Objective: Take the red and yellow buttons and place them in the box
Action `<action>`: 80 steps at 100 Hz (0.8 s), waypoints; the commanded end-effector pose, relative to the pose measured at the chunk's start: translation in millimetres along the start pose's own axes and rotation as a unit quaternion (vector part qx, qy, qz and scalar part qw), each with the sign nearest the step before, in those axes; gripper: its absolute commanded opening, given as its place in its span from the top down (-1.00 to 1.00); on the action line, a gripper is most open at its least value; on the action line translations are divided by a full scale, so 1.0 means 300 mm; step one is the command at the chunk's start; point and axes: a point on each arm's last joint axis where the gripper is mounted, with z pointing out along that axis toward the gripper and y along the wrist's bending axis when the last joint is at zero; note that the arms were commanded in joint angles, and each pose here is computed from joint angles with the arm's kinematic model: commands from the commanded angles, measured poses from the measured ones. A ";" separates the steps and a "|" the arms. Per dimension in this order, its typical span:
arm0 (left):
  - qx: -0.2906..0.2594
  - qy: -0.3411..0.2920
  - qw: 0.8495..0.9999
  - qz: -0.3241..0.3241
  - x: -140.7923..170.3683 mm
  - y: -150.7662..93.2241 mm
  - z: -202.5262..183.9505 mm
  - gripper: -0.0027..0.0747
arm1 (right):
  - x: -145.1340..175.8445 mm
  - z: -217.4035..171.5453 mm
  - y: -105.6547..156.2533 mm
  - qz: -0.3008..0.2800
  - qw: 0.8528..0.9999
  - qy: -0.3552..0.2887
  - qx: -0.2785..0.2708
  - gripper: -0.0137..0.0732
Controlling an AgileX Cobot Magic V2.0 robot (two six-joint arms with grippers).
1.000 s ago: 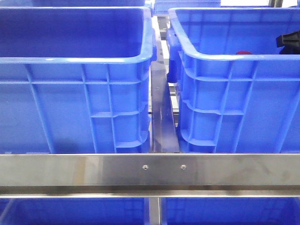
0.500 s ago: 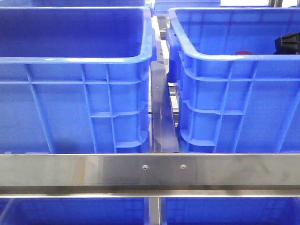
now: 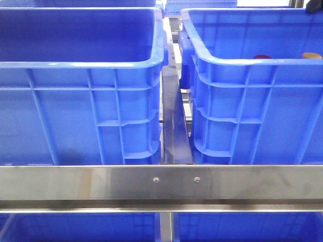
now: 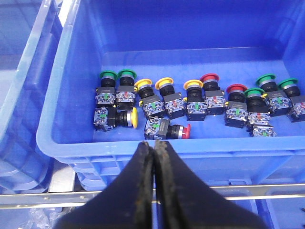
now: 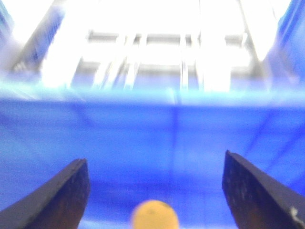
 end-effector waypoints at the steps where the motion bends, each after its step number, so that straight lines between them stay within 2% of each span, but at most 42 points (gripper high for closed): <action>1: 0.008 -0.047 0.999 -0.004 -0.045 -0.004 -0.017 0.98 | -0.113 -0.121 0.036 0.042 0.997 -0.061 0.002 -0.69; 12: 0.008 -0.047 0.999 -0.004 -0.045 -0.004 -0.017 0.98 | -0.123 -0.200 0.087 0.036 0.997 -0.067 0.007 -0.69; 31: 0.008 -0.047 0.999 -0.004 -0.045 -0.004 -0.017 0.98 | -0.110 -0.332 0.163 0.026 0.996 -0.081 -0.014 -0.69; 56: 0.008 -0.047 0.999 -0.004 -0.045 -0.004 -0.017 0.98 | -0.074 -0.567 0.181 0.023 0.991 -0.128 -0.017 -0.68; 80: 0.008 -0.047 0.999 -0.004 -0.045 -0.004 -0.017 0.98 | 0.025 -0.760 0.200 0.027 0.983 -0.175 -0.040 -0.68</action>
